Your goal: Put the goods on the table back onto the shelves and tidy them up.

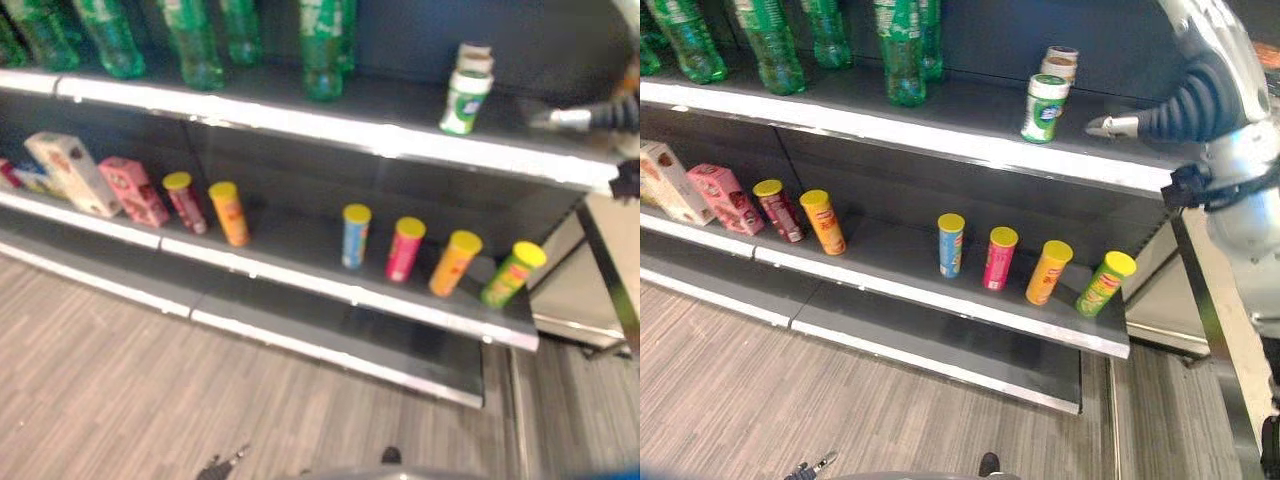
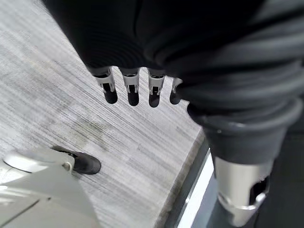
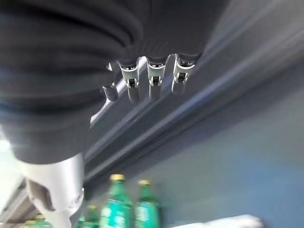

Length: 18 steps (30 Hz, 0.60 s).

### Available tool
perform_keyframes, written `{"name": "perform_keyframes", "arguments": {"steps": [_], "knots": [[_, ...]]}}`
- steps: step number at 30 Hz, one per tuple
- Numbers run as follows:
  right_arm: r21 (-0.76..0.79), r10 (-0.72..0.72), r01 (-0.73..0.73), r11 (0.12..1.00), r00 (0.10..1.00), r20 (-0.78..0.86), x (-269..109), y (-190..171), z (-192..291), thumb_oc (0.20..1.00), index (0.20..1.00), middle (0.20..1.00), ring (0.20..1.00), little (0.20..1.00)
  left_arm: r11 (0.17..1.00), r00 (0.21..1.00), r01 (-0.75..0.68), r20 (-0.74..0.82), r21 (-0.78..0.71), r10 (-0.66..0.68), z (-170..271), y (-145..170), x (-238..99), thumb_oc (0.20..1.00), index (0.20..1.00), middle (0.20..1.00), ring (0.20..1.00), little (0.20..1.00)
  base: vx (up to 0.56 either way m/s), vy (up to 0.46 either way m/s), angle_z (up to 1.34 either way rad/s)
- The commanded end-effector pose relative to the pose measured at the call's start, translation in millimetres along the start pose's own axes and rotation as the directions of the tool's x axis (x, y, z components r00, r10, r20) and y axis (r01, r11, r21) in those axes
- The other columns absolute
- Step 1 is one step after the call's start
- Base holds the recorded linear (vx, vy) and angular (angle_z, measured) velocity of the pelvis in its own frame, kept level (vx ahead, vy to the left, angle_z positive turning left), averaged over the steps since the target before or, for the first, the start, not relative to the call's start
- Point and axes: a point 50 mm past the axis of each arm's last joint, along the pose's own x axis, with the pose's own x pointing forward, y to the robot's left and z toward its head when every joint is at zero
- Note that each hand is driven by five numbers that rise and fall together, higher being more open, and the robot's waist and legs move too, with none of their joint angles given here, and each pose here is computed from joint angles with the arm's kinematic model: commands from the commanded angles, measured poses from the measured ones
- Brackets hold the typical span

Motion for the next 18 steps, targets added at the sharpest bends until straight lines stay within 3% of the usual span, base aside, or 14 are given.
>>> {"name": "perform_keyframes", "arguments": {"steps": [1, 10, 14, 15, 18], "knots": [[0.139, -0.129, 0.132, 0.982, 0.991, -0.026, 5.9, -24.1, -7.9, 1.000, 1.000, 1.000, 1.000, 1.000, 0.990, 0.996, 0.009, 0.084, 0.140, -0.021, 28.3, 5.5, 3.9, 1.000, 1.000, 1.000, 1.000, 1.000, -0.05, 0.116, -0.37], [0.320, -0.261, 0.309, 0.895, 0.947, -0.184, -21.7, -47.2, -35.6, 1.000, 1.000, 1.000, 1.000, 1.000, 0.939, 0.949, 0.066, 0.270, 0.337, -0.164, 88.6, -9.9, 0.7, 1.000, 1.000, 1.000, 1.000, 1.000, -0.08, 0.071, -0.50], [0.351, -0.315, 0.349, 0.869, 0.937, -0.152, -18.7, -60.1, -30.6, 1.000, 1.000, 1.000, 1.000, 1.000, 0.933, 0.925, 0.075, 0.326, 0.352, -0.197, 105.1, -15.4, -3.3, 1.000, 1.000, 1.000, 1.000, 1.000, -0.14, 0.033, -1.08], [0.398, -0.418, 0.409, 0.821, 0.906, -0.069, 2.0, -87.6, -17.4, 1.000, 1.000, 1.000, 1.000, 1.000, 0.928, 0.927, 0.068, 0.321, 0.367, -0.195, 104.0, -11.7, -3.5, 1.000, 1.000, 1.000, 1.000, 1.000, -0.19, -0.015, -1.15], [0.363, -0.468, 0.454, 0.814, 0.882, -0.055, 6.5, -102.1, -15.5, 1.000, 1.000, 1.000, 1.000, 1.000, 0.930, 0.934, 0.064, 0.307, 0.363, -0.184, 99.8, -8.8, -2.8, 1.000, 1.000, 1.000, 1.000, 1.000, -0.01, -0.054, -1.93]]}}
